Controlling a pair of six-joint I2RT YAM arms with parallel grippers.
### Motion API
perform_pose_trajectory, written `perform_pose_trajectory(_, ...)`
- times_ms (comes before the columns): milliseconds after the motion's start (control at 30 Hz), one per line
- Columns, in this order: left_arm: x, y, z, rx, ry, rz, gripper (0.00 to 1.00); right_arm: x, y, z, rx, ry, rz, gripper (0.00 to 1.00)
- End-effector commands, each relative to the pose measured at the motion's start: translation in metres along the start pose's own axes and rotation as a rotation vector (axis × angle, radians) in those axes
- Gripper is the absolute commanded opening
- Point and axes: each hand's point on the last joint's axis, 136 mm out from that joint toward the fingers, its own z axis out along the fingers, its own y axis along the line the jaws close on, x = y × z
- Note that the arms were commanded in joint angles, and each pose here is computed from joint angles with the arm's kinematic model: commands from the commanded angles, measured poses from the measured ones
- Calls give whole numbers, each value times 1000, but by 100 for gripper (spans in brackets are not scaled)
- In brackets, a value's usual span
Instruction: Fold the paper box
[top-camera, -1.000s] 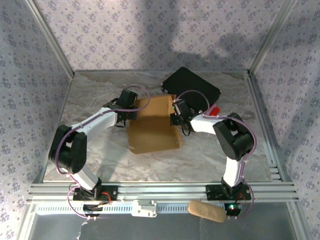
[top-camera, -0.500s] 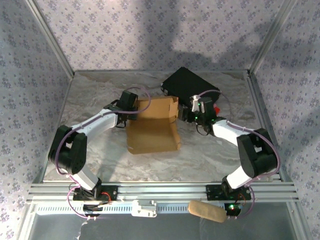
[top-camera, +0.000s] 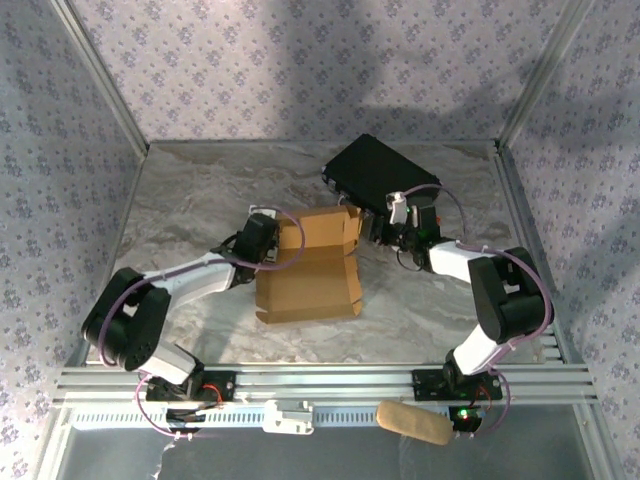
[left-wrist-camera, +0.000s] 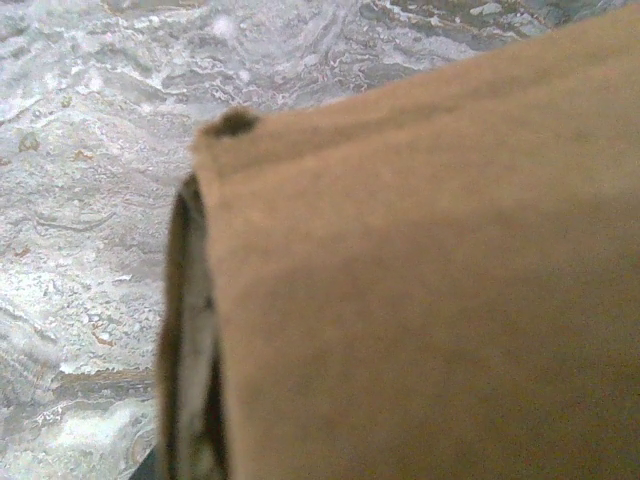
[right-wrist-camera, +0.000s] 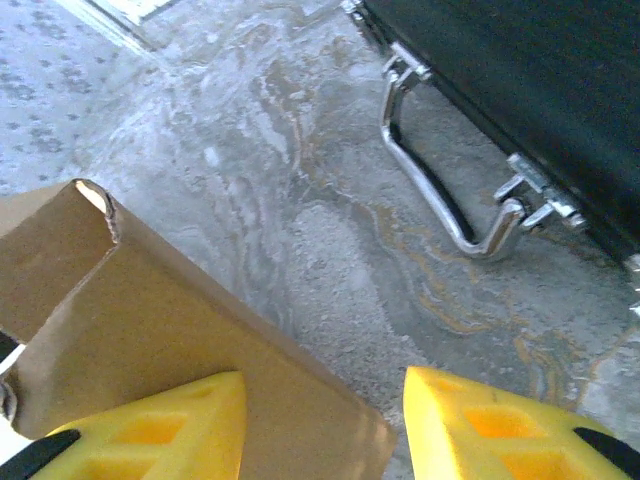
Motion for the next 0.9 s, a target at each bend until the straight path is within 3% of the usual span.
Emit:
perform_pose_trajectory(0, -7, 14, -7, -67, -76, 7, 0, 11, 13, -8, -94, -12, -75, 47)
perform_pose_trajectory(367, -2, 13, -4, -75, -79, 18, 0, 14, 17, 0, -82, 22, -179, 51)
perform_pose_trajectory(500, 1, 15, -5, -83, -76, 22, 0, -3, 1, -8, -7, -66, -180, 51)
perform_pose_trajectory(600, 4, 16, -5, -88, -75, 14, 0, -12, 0, -14, -66, -116, -153, 51)
perform_pose_trajectory(700, 11, 15, -4, -87, -78, -4, 0, -11, 7, -13, -86, -179, -247, 54)
perform_pose_trajectory(867, 25, 10, -5, -96, -81, -8, 0, 9, 18, 7, -71, -116, -340, 56)
